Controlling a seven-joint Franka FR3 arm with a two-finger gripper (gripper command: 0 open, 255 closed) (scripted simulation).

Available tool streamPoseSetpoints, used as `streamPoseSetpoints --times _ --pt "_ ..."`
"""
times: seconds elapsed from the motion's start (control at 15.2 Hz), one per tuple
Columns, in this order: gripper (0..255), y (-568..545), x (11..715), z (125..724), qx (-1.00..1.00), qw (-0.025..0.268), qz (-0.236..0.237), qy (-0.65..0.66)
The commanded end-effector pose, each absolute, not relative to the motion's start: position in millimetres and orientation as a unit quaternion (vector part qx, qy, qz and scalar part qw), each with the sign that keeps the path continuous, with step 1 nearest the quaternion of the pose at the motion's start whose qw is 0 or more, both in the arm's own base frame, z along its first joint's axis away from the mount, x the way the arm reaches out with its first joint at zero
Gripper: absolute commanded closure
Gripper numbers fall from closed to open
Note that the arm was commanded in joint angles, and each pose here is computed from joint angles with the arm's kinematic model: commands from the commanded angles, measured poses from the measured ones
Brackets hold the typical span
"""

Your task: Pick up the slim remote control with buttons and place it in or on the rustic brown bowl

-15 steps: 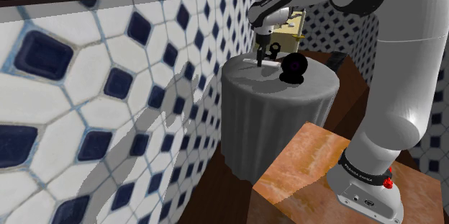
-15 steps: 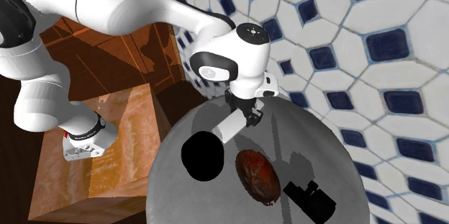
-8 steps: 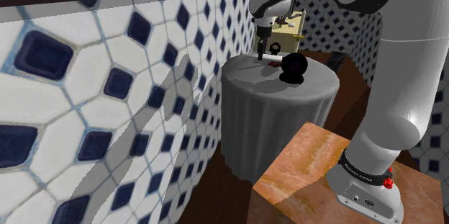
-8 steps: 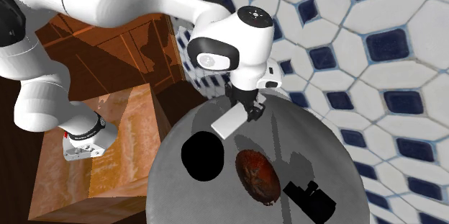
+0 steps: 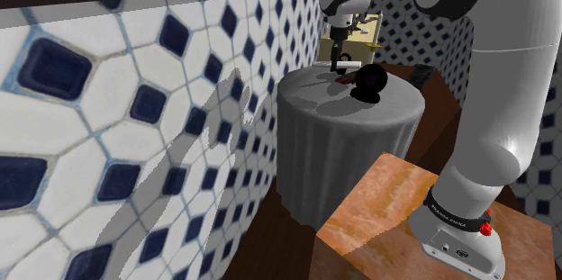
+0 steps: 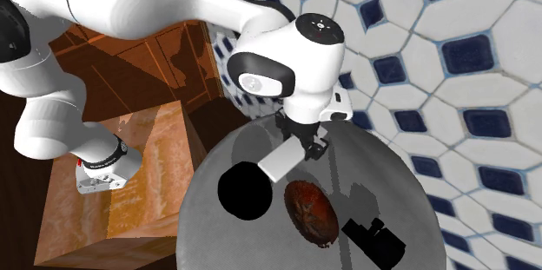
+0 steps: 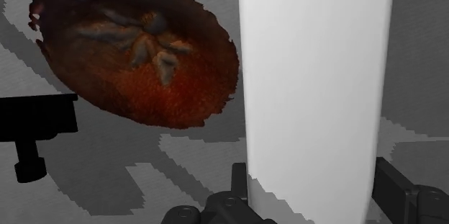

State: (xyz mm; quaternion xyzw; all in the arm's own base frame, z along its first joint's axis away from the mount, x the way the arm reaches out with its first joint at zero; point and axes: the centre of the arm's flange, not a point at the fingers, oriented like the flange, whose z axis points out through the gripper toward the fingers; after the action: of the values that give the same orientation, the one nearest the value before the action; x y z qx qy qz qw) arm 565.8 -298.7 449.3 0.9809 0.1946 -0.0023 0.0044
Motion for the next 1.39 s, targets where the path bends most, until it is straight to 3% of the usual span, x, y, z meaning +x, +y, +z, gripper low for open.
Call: streamPoseSetpoints --times 0.0,0.53,1.32 --pt "255 -327 558 450 0.981 0.004 -0.003 0.194" --pt "255 -437 533 451 0.981 0.004 -0.003 0.194" --pt "255 -437 533 388 0.981 0.004 -0.003 0.194"
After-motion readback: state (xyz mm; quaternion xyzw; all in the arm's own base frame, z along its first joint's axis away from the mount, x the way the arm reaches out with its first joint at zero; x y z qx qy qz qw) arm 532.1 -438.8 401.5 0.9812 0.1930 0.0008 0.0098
